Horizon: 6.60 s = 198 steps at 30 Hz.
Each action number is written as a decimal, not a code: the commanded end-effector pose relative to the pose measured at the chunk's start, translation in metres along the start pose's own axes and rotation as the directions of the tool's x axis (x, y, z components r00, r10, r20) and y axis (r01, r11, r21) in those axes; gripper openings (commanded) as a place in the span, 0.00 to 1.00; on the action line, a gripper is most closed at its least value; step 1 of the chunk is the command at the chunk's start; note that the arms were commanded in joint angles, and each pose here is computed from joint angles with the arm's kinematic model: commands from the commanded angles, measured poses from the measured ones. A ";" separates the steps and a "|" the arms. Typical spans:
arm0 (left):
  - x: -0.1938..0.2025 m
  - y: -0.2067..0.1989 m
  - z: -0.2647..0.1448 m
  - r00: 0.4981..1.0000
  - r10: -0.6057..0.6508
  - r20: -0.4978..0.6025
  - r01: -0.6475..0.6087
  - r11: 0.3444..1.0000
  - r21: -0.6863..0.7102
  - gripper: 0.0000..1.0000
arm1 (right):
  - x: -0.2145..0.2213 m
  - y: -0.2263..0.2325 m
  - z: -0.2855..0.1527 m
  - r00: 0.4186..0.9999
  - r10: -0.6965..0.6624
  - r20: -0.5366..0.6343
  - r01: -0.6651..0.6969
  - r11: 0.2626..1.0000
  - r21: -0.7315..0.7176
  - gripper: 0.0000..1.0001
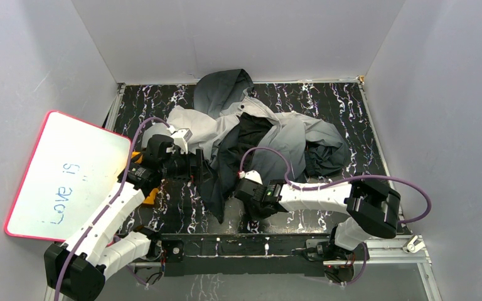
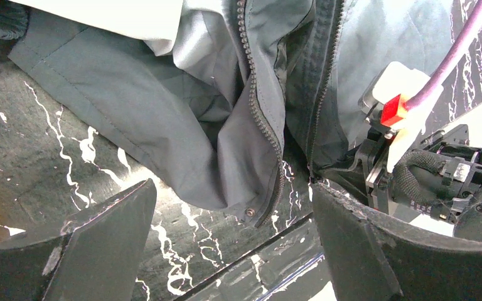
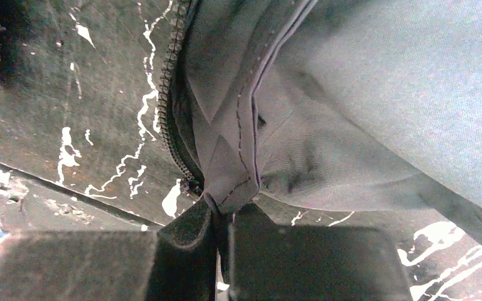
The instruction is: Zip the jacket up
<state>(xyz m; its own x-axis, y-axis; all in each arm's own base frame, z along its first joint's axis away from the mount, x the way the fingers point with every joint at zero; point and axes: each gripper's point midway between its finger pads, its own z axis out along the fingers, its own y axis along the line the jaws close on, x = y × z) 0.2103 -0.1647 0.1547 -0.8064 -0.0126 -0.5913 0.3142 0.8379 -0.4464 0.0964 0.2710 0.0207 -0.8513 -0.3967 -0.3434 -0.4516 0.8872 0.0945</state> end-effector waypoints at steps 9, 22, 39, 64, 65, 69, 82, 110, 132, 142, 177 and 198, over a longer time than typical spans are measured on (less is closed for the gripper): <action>-0.004 -0.017 -0.003 1.000 -0.011 0.005 0.010 0.996 0.086 0.94 | -0.059 0.009 -0.047 0.957 0.176 0.232 -0.123 0.966 -0.227 0.00; 0.001 -0.085 -0.019 0.997 -0.053 -0.048 0.070 0.890 0.450 0.92 | -0.105 0.005 -0.095 0.826 0.296 0.480 -0.114 0.921 -0.372 0.00; 0.029 -0.128 0.044 0.996 0.048 -0.073 -0.025 0.959 0.283 0.83 | -0.091 -0.002 -0.090 0.826 0.385 0.411 -0.233 0.898 -0.373 0.00; 0.028 -0.155 0.080 0.997 0.053 -0.062 -0.031 0.951 0.308 0.34 | -0.076 -0.011 -0.095 0.808 0.430 0.402 -0.257 0.872 -0.417 0.00; 0.027 -0.158 0.081 0.997 0.051 -0.059 -0.030 0.947 0.320 0.31 | -0.076 -0.011 -0.095 0.808 0.432 0.400 -0.258 0.871 -0.418 0.00; 0.025 -0.166 0.078 0.998 0.052 -0.047 -0.031 0.931 0.363 0.21 | -0.076 -0.011 -0.098 0.801 0.445 0.401 -0.263 0.862 -0.433 0.00; 0.029 -0.172 0.060 0.999 0.038 -0.007 -0.031 0.893 0.450 0.00 | -0.074 -0.009 -0.121 0.738 0.535 0.411 -0.246 0.781 -0.574 0.00; 0.033 -0.206 0.021 0.996 -0.087 0.033 0.035 0.679 0.734 0.00 | -0.062 0.002 -0.166 0.689 0.612 0.389 -0.099 0.611 -0.786 0.54; 0.049 -0.194 0.023 0.999 -0.014 0.044 -0.022 0.694 0.720 0.00 | -0.050 -0.019 -0.200 0.728 0.582 0.362 -0.193 0.681 -0.706 0.77; 0.050 -0.199 0.022 0.999 -0.004 0.036 -0.024 0.669 0.743 0.00 | -0.051 0.004 -0.192 0.788 0.548 0.281 -0.212 0.669 -0.712 0.74; 0.054 -0.214 0.020 0.999 0.033 0.021 -0.036 0.586 0.810 0.00 | -0.045 0.031 -0.184 0.827 0.513 0.228 -0.143 0.585 -0.799 0.37; 0.056 -0.209 0.026 0.999 0.026 0.020 -0.032 0.609 0.792 0.03 | -0.048 0.027 -0.191 0.800 0.551 0.239 -0.138 0.555 -0.820 0.00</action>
<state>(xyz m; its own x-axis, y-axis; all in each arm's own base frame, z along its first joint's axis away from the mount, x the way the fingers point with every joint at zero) 0.1071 -0.3534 0.1914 -0.8113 0.0322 -0.5837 0.5843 0.0803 -0.8076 0.0743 0.2617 0.1845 -0.8817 0.1881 -0.4326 -0.3099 0.4605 0.8318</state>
